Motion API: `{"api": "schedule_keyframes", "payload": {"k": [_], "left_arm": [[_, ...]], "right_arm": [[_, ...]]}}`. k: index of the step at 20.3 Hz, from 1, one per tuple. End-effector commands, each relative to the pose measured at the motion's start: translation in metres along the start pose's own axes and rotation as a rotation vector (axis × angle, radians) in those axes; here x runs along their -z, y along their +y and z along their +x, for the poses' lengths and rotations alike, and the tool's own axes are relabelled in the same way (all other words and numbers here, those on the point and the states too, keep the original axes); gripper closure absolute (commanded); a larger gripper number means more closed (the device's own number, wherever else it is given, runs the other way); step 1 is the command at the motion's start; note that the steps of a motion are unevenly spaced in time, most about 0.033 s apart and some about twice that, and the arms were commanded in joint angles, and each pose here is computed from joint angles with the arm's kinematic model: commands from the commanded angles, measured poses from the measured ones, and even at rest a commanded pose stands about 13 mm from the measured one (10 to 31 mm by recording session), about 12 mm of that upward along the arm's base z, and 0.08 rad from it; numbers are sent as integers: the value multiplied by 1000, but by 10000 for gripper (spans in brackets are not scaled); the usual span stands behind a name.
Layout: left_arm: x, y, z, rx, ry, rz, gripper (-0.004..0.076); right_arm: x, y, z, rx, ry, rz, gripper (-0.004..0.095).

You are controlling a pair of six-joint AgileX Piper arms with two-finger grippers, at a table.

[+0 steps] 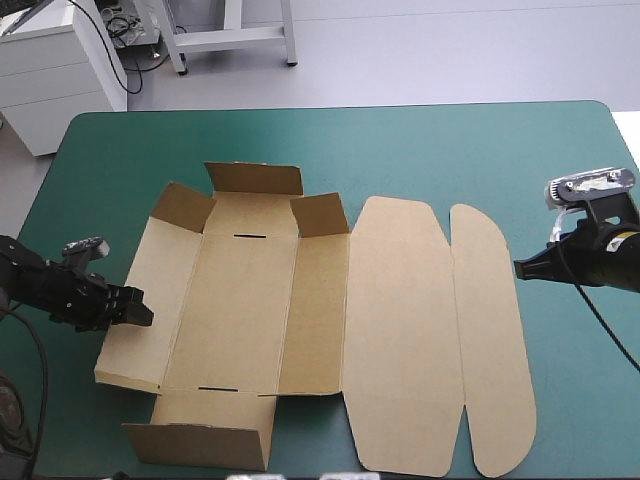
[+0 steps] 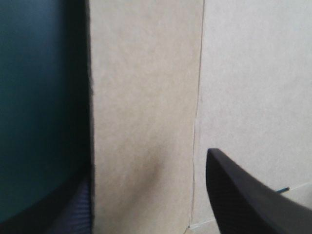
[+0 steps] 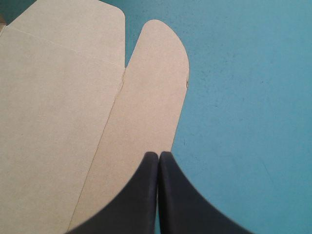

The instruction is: Fold the box

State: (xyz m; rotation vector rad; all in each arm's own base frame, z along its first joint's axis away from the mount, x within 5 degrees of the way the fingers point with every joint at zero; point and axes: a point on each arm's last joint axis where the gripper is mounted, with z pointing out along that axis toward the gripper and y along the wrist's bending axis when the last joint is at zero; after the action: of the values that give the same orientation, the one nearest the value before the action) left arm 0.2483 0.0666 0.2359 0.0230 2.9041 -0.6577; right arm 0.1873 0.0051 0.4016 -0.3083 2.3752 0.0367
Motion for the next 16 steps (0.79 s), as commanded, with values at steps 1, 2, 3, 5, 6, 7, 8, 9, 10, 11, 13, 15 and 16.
{"api": "schedule_keyframes", "payload": {"k": [1, 2, 3, 5, 6, 7, 8, 9, 10, 11, 13, 15, 16], "left_arm": [[-5, -20, 11, -38, 61, 105, 302], [-6, -22, 11, -40, 58, 110, 302], [-7, -25, 9, -42, 48, 124, 302], [-6, -26, 7, -40, 34, 134, 302], [-6, -26, 8, -42, 35, 130, 302], [-6, -25, 7, -42, 33, 128, 302], [-6, -25, 7, -41, 26, 123, 302], [-6, -25, 6, -41, 22, 119, 303], [-6, -24, 6, -34, 16, 114, 319], [-7, -24, 5, -34, 12, 111, 363], [-7, -23, 5, -33, 5, 106, 491], [-7, -23, 4, -32, -1, 106, 610], [-7, -23, 4, -32, -1, 106, 655]], "right_arm": [[10, -1, -7, 9, -77, 19, 928], [10, -1, -7, 9, -77, 19, 928], [10, -1, -7, 9, -77, 19, 928], [10, -1, -7, 9, -76, 18, 928], [10, -1, -7, 9, -75, 18, 928], [10, -1, -7, 9, -75, 18, 928], [10, -1, -7, 9, -75, 18, 928], [10, -1, -7, 9, -75, 18, 928], [10, -1, -7, 9, -75, 18, 928], [10, -1, -7, 9, -75, 18, 928], [10, -1, -7, 9, -75, 18, 928], [10, -1, -7, 9, -75, 18, 928], [10, -1, -7, 9, -75, 18, 929]]}}
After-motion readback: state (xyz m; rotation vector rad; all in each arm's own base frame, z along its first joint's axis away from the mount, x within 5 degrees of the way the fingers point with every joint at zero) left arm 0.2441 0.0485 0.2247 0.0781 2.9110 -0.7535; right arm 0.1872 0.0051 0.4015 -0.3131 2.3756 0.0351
